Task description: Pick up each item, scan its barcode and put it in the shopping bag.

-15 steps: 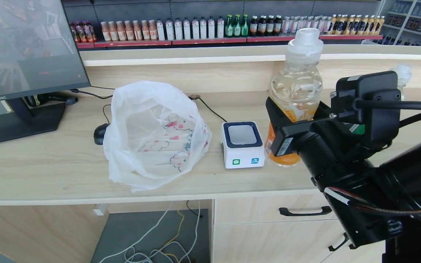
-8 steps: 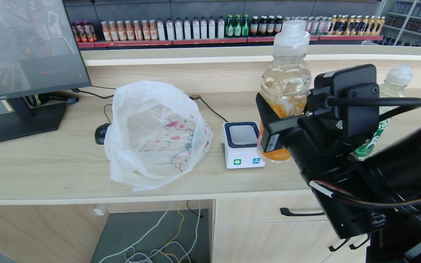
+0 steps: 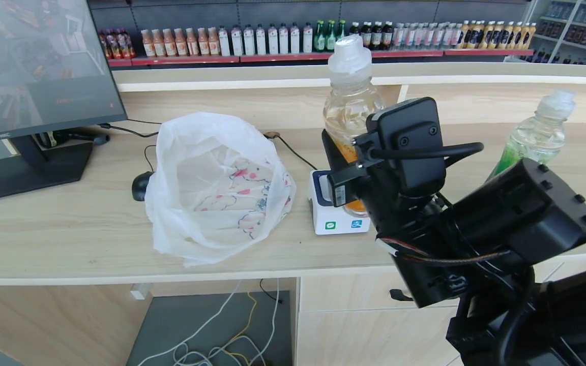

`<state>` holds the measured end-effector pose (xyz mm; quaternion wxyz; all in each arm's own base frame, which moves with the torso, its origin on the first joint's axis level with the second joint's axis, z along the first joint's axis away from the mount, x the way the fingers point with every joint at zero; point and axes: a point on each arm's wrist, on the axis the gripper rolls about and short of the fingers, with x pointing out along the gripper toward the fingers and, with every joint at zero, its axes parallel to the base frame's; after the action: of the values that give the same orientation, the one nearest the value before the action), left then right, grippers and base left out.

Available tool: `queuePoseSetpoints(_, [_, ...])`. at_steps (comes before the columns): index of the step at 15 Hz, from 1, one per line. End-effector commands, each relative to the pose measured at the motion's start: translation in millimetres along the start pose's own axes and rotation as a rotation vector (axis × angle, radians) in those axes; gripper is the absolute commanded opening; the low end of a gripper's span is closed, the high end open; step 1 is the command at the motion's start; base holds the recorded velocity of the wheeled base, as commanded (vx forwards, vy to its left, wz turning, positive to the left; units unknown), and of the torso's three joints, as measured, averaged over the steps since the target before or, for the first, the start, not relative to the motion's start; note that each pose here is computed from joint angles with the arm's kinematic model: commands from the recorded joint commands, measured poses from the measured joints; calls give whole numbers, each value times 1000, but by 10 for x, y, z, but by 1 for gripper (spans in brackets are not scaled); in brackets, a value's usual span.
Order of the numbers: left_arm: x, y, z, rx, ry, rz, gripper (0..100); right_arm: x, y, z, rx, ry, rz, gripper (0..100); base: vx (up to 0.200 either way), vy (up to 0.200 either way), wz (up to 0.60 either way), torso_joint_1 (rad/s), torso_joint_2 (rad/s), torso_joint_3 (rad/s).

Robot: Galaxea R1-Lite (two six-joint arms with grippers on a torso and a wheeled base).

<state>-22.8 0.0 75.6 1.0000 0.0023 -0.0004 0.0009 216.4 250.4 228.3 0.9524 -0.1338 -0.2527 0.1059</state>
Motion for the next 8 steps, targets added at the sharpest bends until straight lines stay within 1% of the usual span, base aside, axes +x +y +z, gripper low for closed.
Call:
queuePoseSetpoints(1, [0,0,0,0,-1,1,100,2,34,6,-29,-8,10,0,0,0,0,0,0,0])
queuePoseSetpoints(4, [0,0,0,0,-1,1,100,7,46,37,-97,-66,69,0,0,0,0,0,0,0])
queuePoseSetpoints(5, [0,0,0,0,-1,1,100,10,46,40,-104,-69,69,0,0,0,0,0,0,0])
queuePoseSetpoints(8, [0,0,0,0,-1,1,100,48,37,12,-130,-99,133,0,0,0,0,0,0,0])
